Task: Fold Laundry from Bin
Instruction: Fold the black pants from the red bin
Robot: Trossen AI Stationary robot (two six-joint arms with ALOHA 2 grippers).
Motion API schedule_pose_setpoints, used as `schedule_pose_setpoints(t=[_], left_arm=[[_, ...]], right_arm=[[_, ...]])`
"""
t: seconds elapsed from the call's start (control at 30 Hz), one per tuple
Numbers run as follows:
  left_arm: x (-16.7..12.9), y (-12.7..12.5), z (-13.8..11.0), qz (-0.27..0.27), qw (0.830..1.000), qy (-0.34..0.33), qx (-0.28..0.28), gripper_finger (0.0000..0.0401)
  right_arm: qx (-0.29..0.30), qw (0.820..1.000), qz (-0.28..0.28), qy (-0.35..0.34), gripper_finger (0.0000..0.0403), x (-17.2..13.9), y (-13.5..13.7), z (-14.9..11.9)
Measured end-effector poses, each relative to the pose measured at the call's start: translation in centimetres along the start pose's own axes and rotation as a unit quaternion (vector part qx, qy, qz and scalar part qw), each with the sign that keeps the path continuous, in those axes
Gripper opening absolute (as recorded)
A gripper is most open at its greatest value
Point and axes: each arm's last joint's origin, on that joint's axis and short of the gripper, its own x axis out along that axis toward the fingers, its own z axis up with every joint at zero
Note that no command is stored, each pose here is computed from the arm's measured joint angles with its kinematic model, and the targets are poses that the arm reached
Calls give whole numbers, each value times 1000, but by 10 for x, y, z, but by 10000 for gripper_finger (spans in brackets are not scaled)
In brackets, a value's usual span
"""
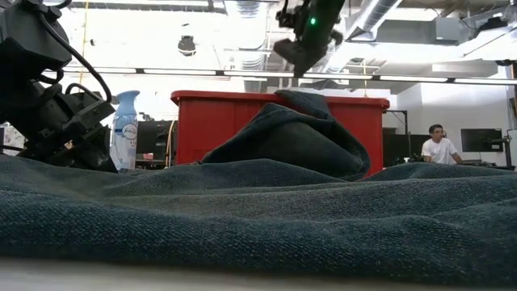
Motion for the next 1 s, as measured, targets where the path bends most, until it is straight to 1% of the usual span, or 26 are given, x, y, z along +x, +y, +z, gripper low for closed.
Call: schedule_pose_setpoints(t=[0.07, 0.13, 0.17, 0.23, 0.3, 0.33, 0.4, 0.5, 0.57, 0.63, 0.77, 0.87, 0.93, 1.0], left_arm=[[0, 0, 0, 0, 1000, 0, 0, 219], [0, 0, 0, 0, 1000, -1, 0, 219], [0, 0, 0, 0, 1000, -1, 0, 219], [0, 0, 0, 0, 1000, -1, 0, 219], [0, 0, 0, 0, 1000, -1, -3, 219], [0, 0, 0, 0, 1000, -2, -5, 219], [0, 0, 0, -1, 1000, -2, -6, 219], [0, 0, 0, -2, 1000, -2, -7, 219], [0, 0, 0, -2, 1000, -2, -7, 219], [0, 0, 0, -2, 1000, -2, -5, 219], [0, 0, 0, -2, 1000, -4, -4, 219], [0, 0, 0, -2, 1000, -5, -5, 219], [0, 0, 0, -2, 1000, -6, -6, 219], [0, 0, 0, -2, 1000, -5, -6, 219]], right_arm=[[6, 1000, -12, 11, 18, -7, -8, 3], [12, 1000, -8, 14, 13, -15, -16, 7], [14, 1000, 3, 13, 13, -18, -18, 9], [31, 998, 54, 11, 23, -23, -21, 14], [38, 993, 107, 21, 56, -21, -20, 15], [44, 991, 123, 23, 78, -19, -19, 16], [53, 989, 132, 33, 125, -14, -20, 15], [63, 990, 123, 43, 190, -1, -22, 15], [66, 989, 118, 55, 223, 7, -24, 14], [74, 987, 131, 61, 242, 16, -22, 15], [71, 981, 157, 86, 244, 31, -16, 12], [53, 981, 151, 106, 235, 43, -9, 7], [53, 982, 143, 112, 224, 45, -10, 6], [54, 982, 138, 120, 203, 51, -8, 4]])
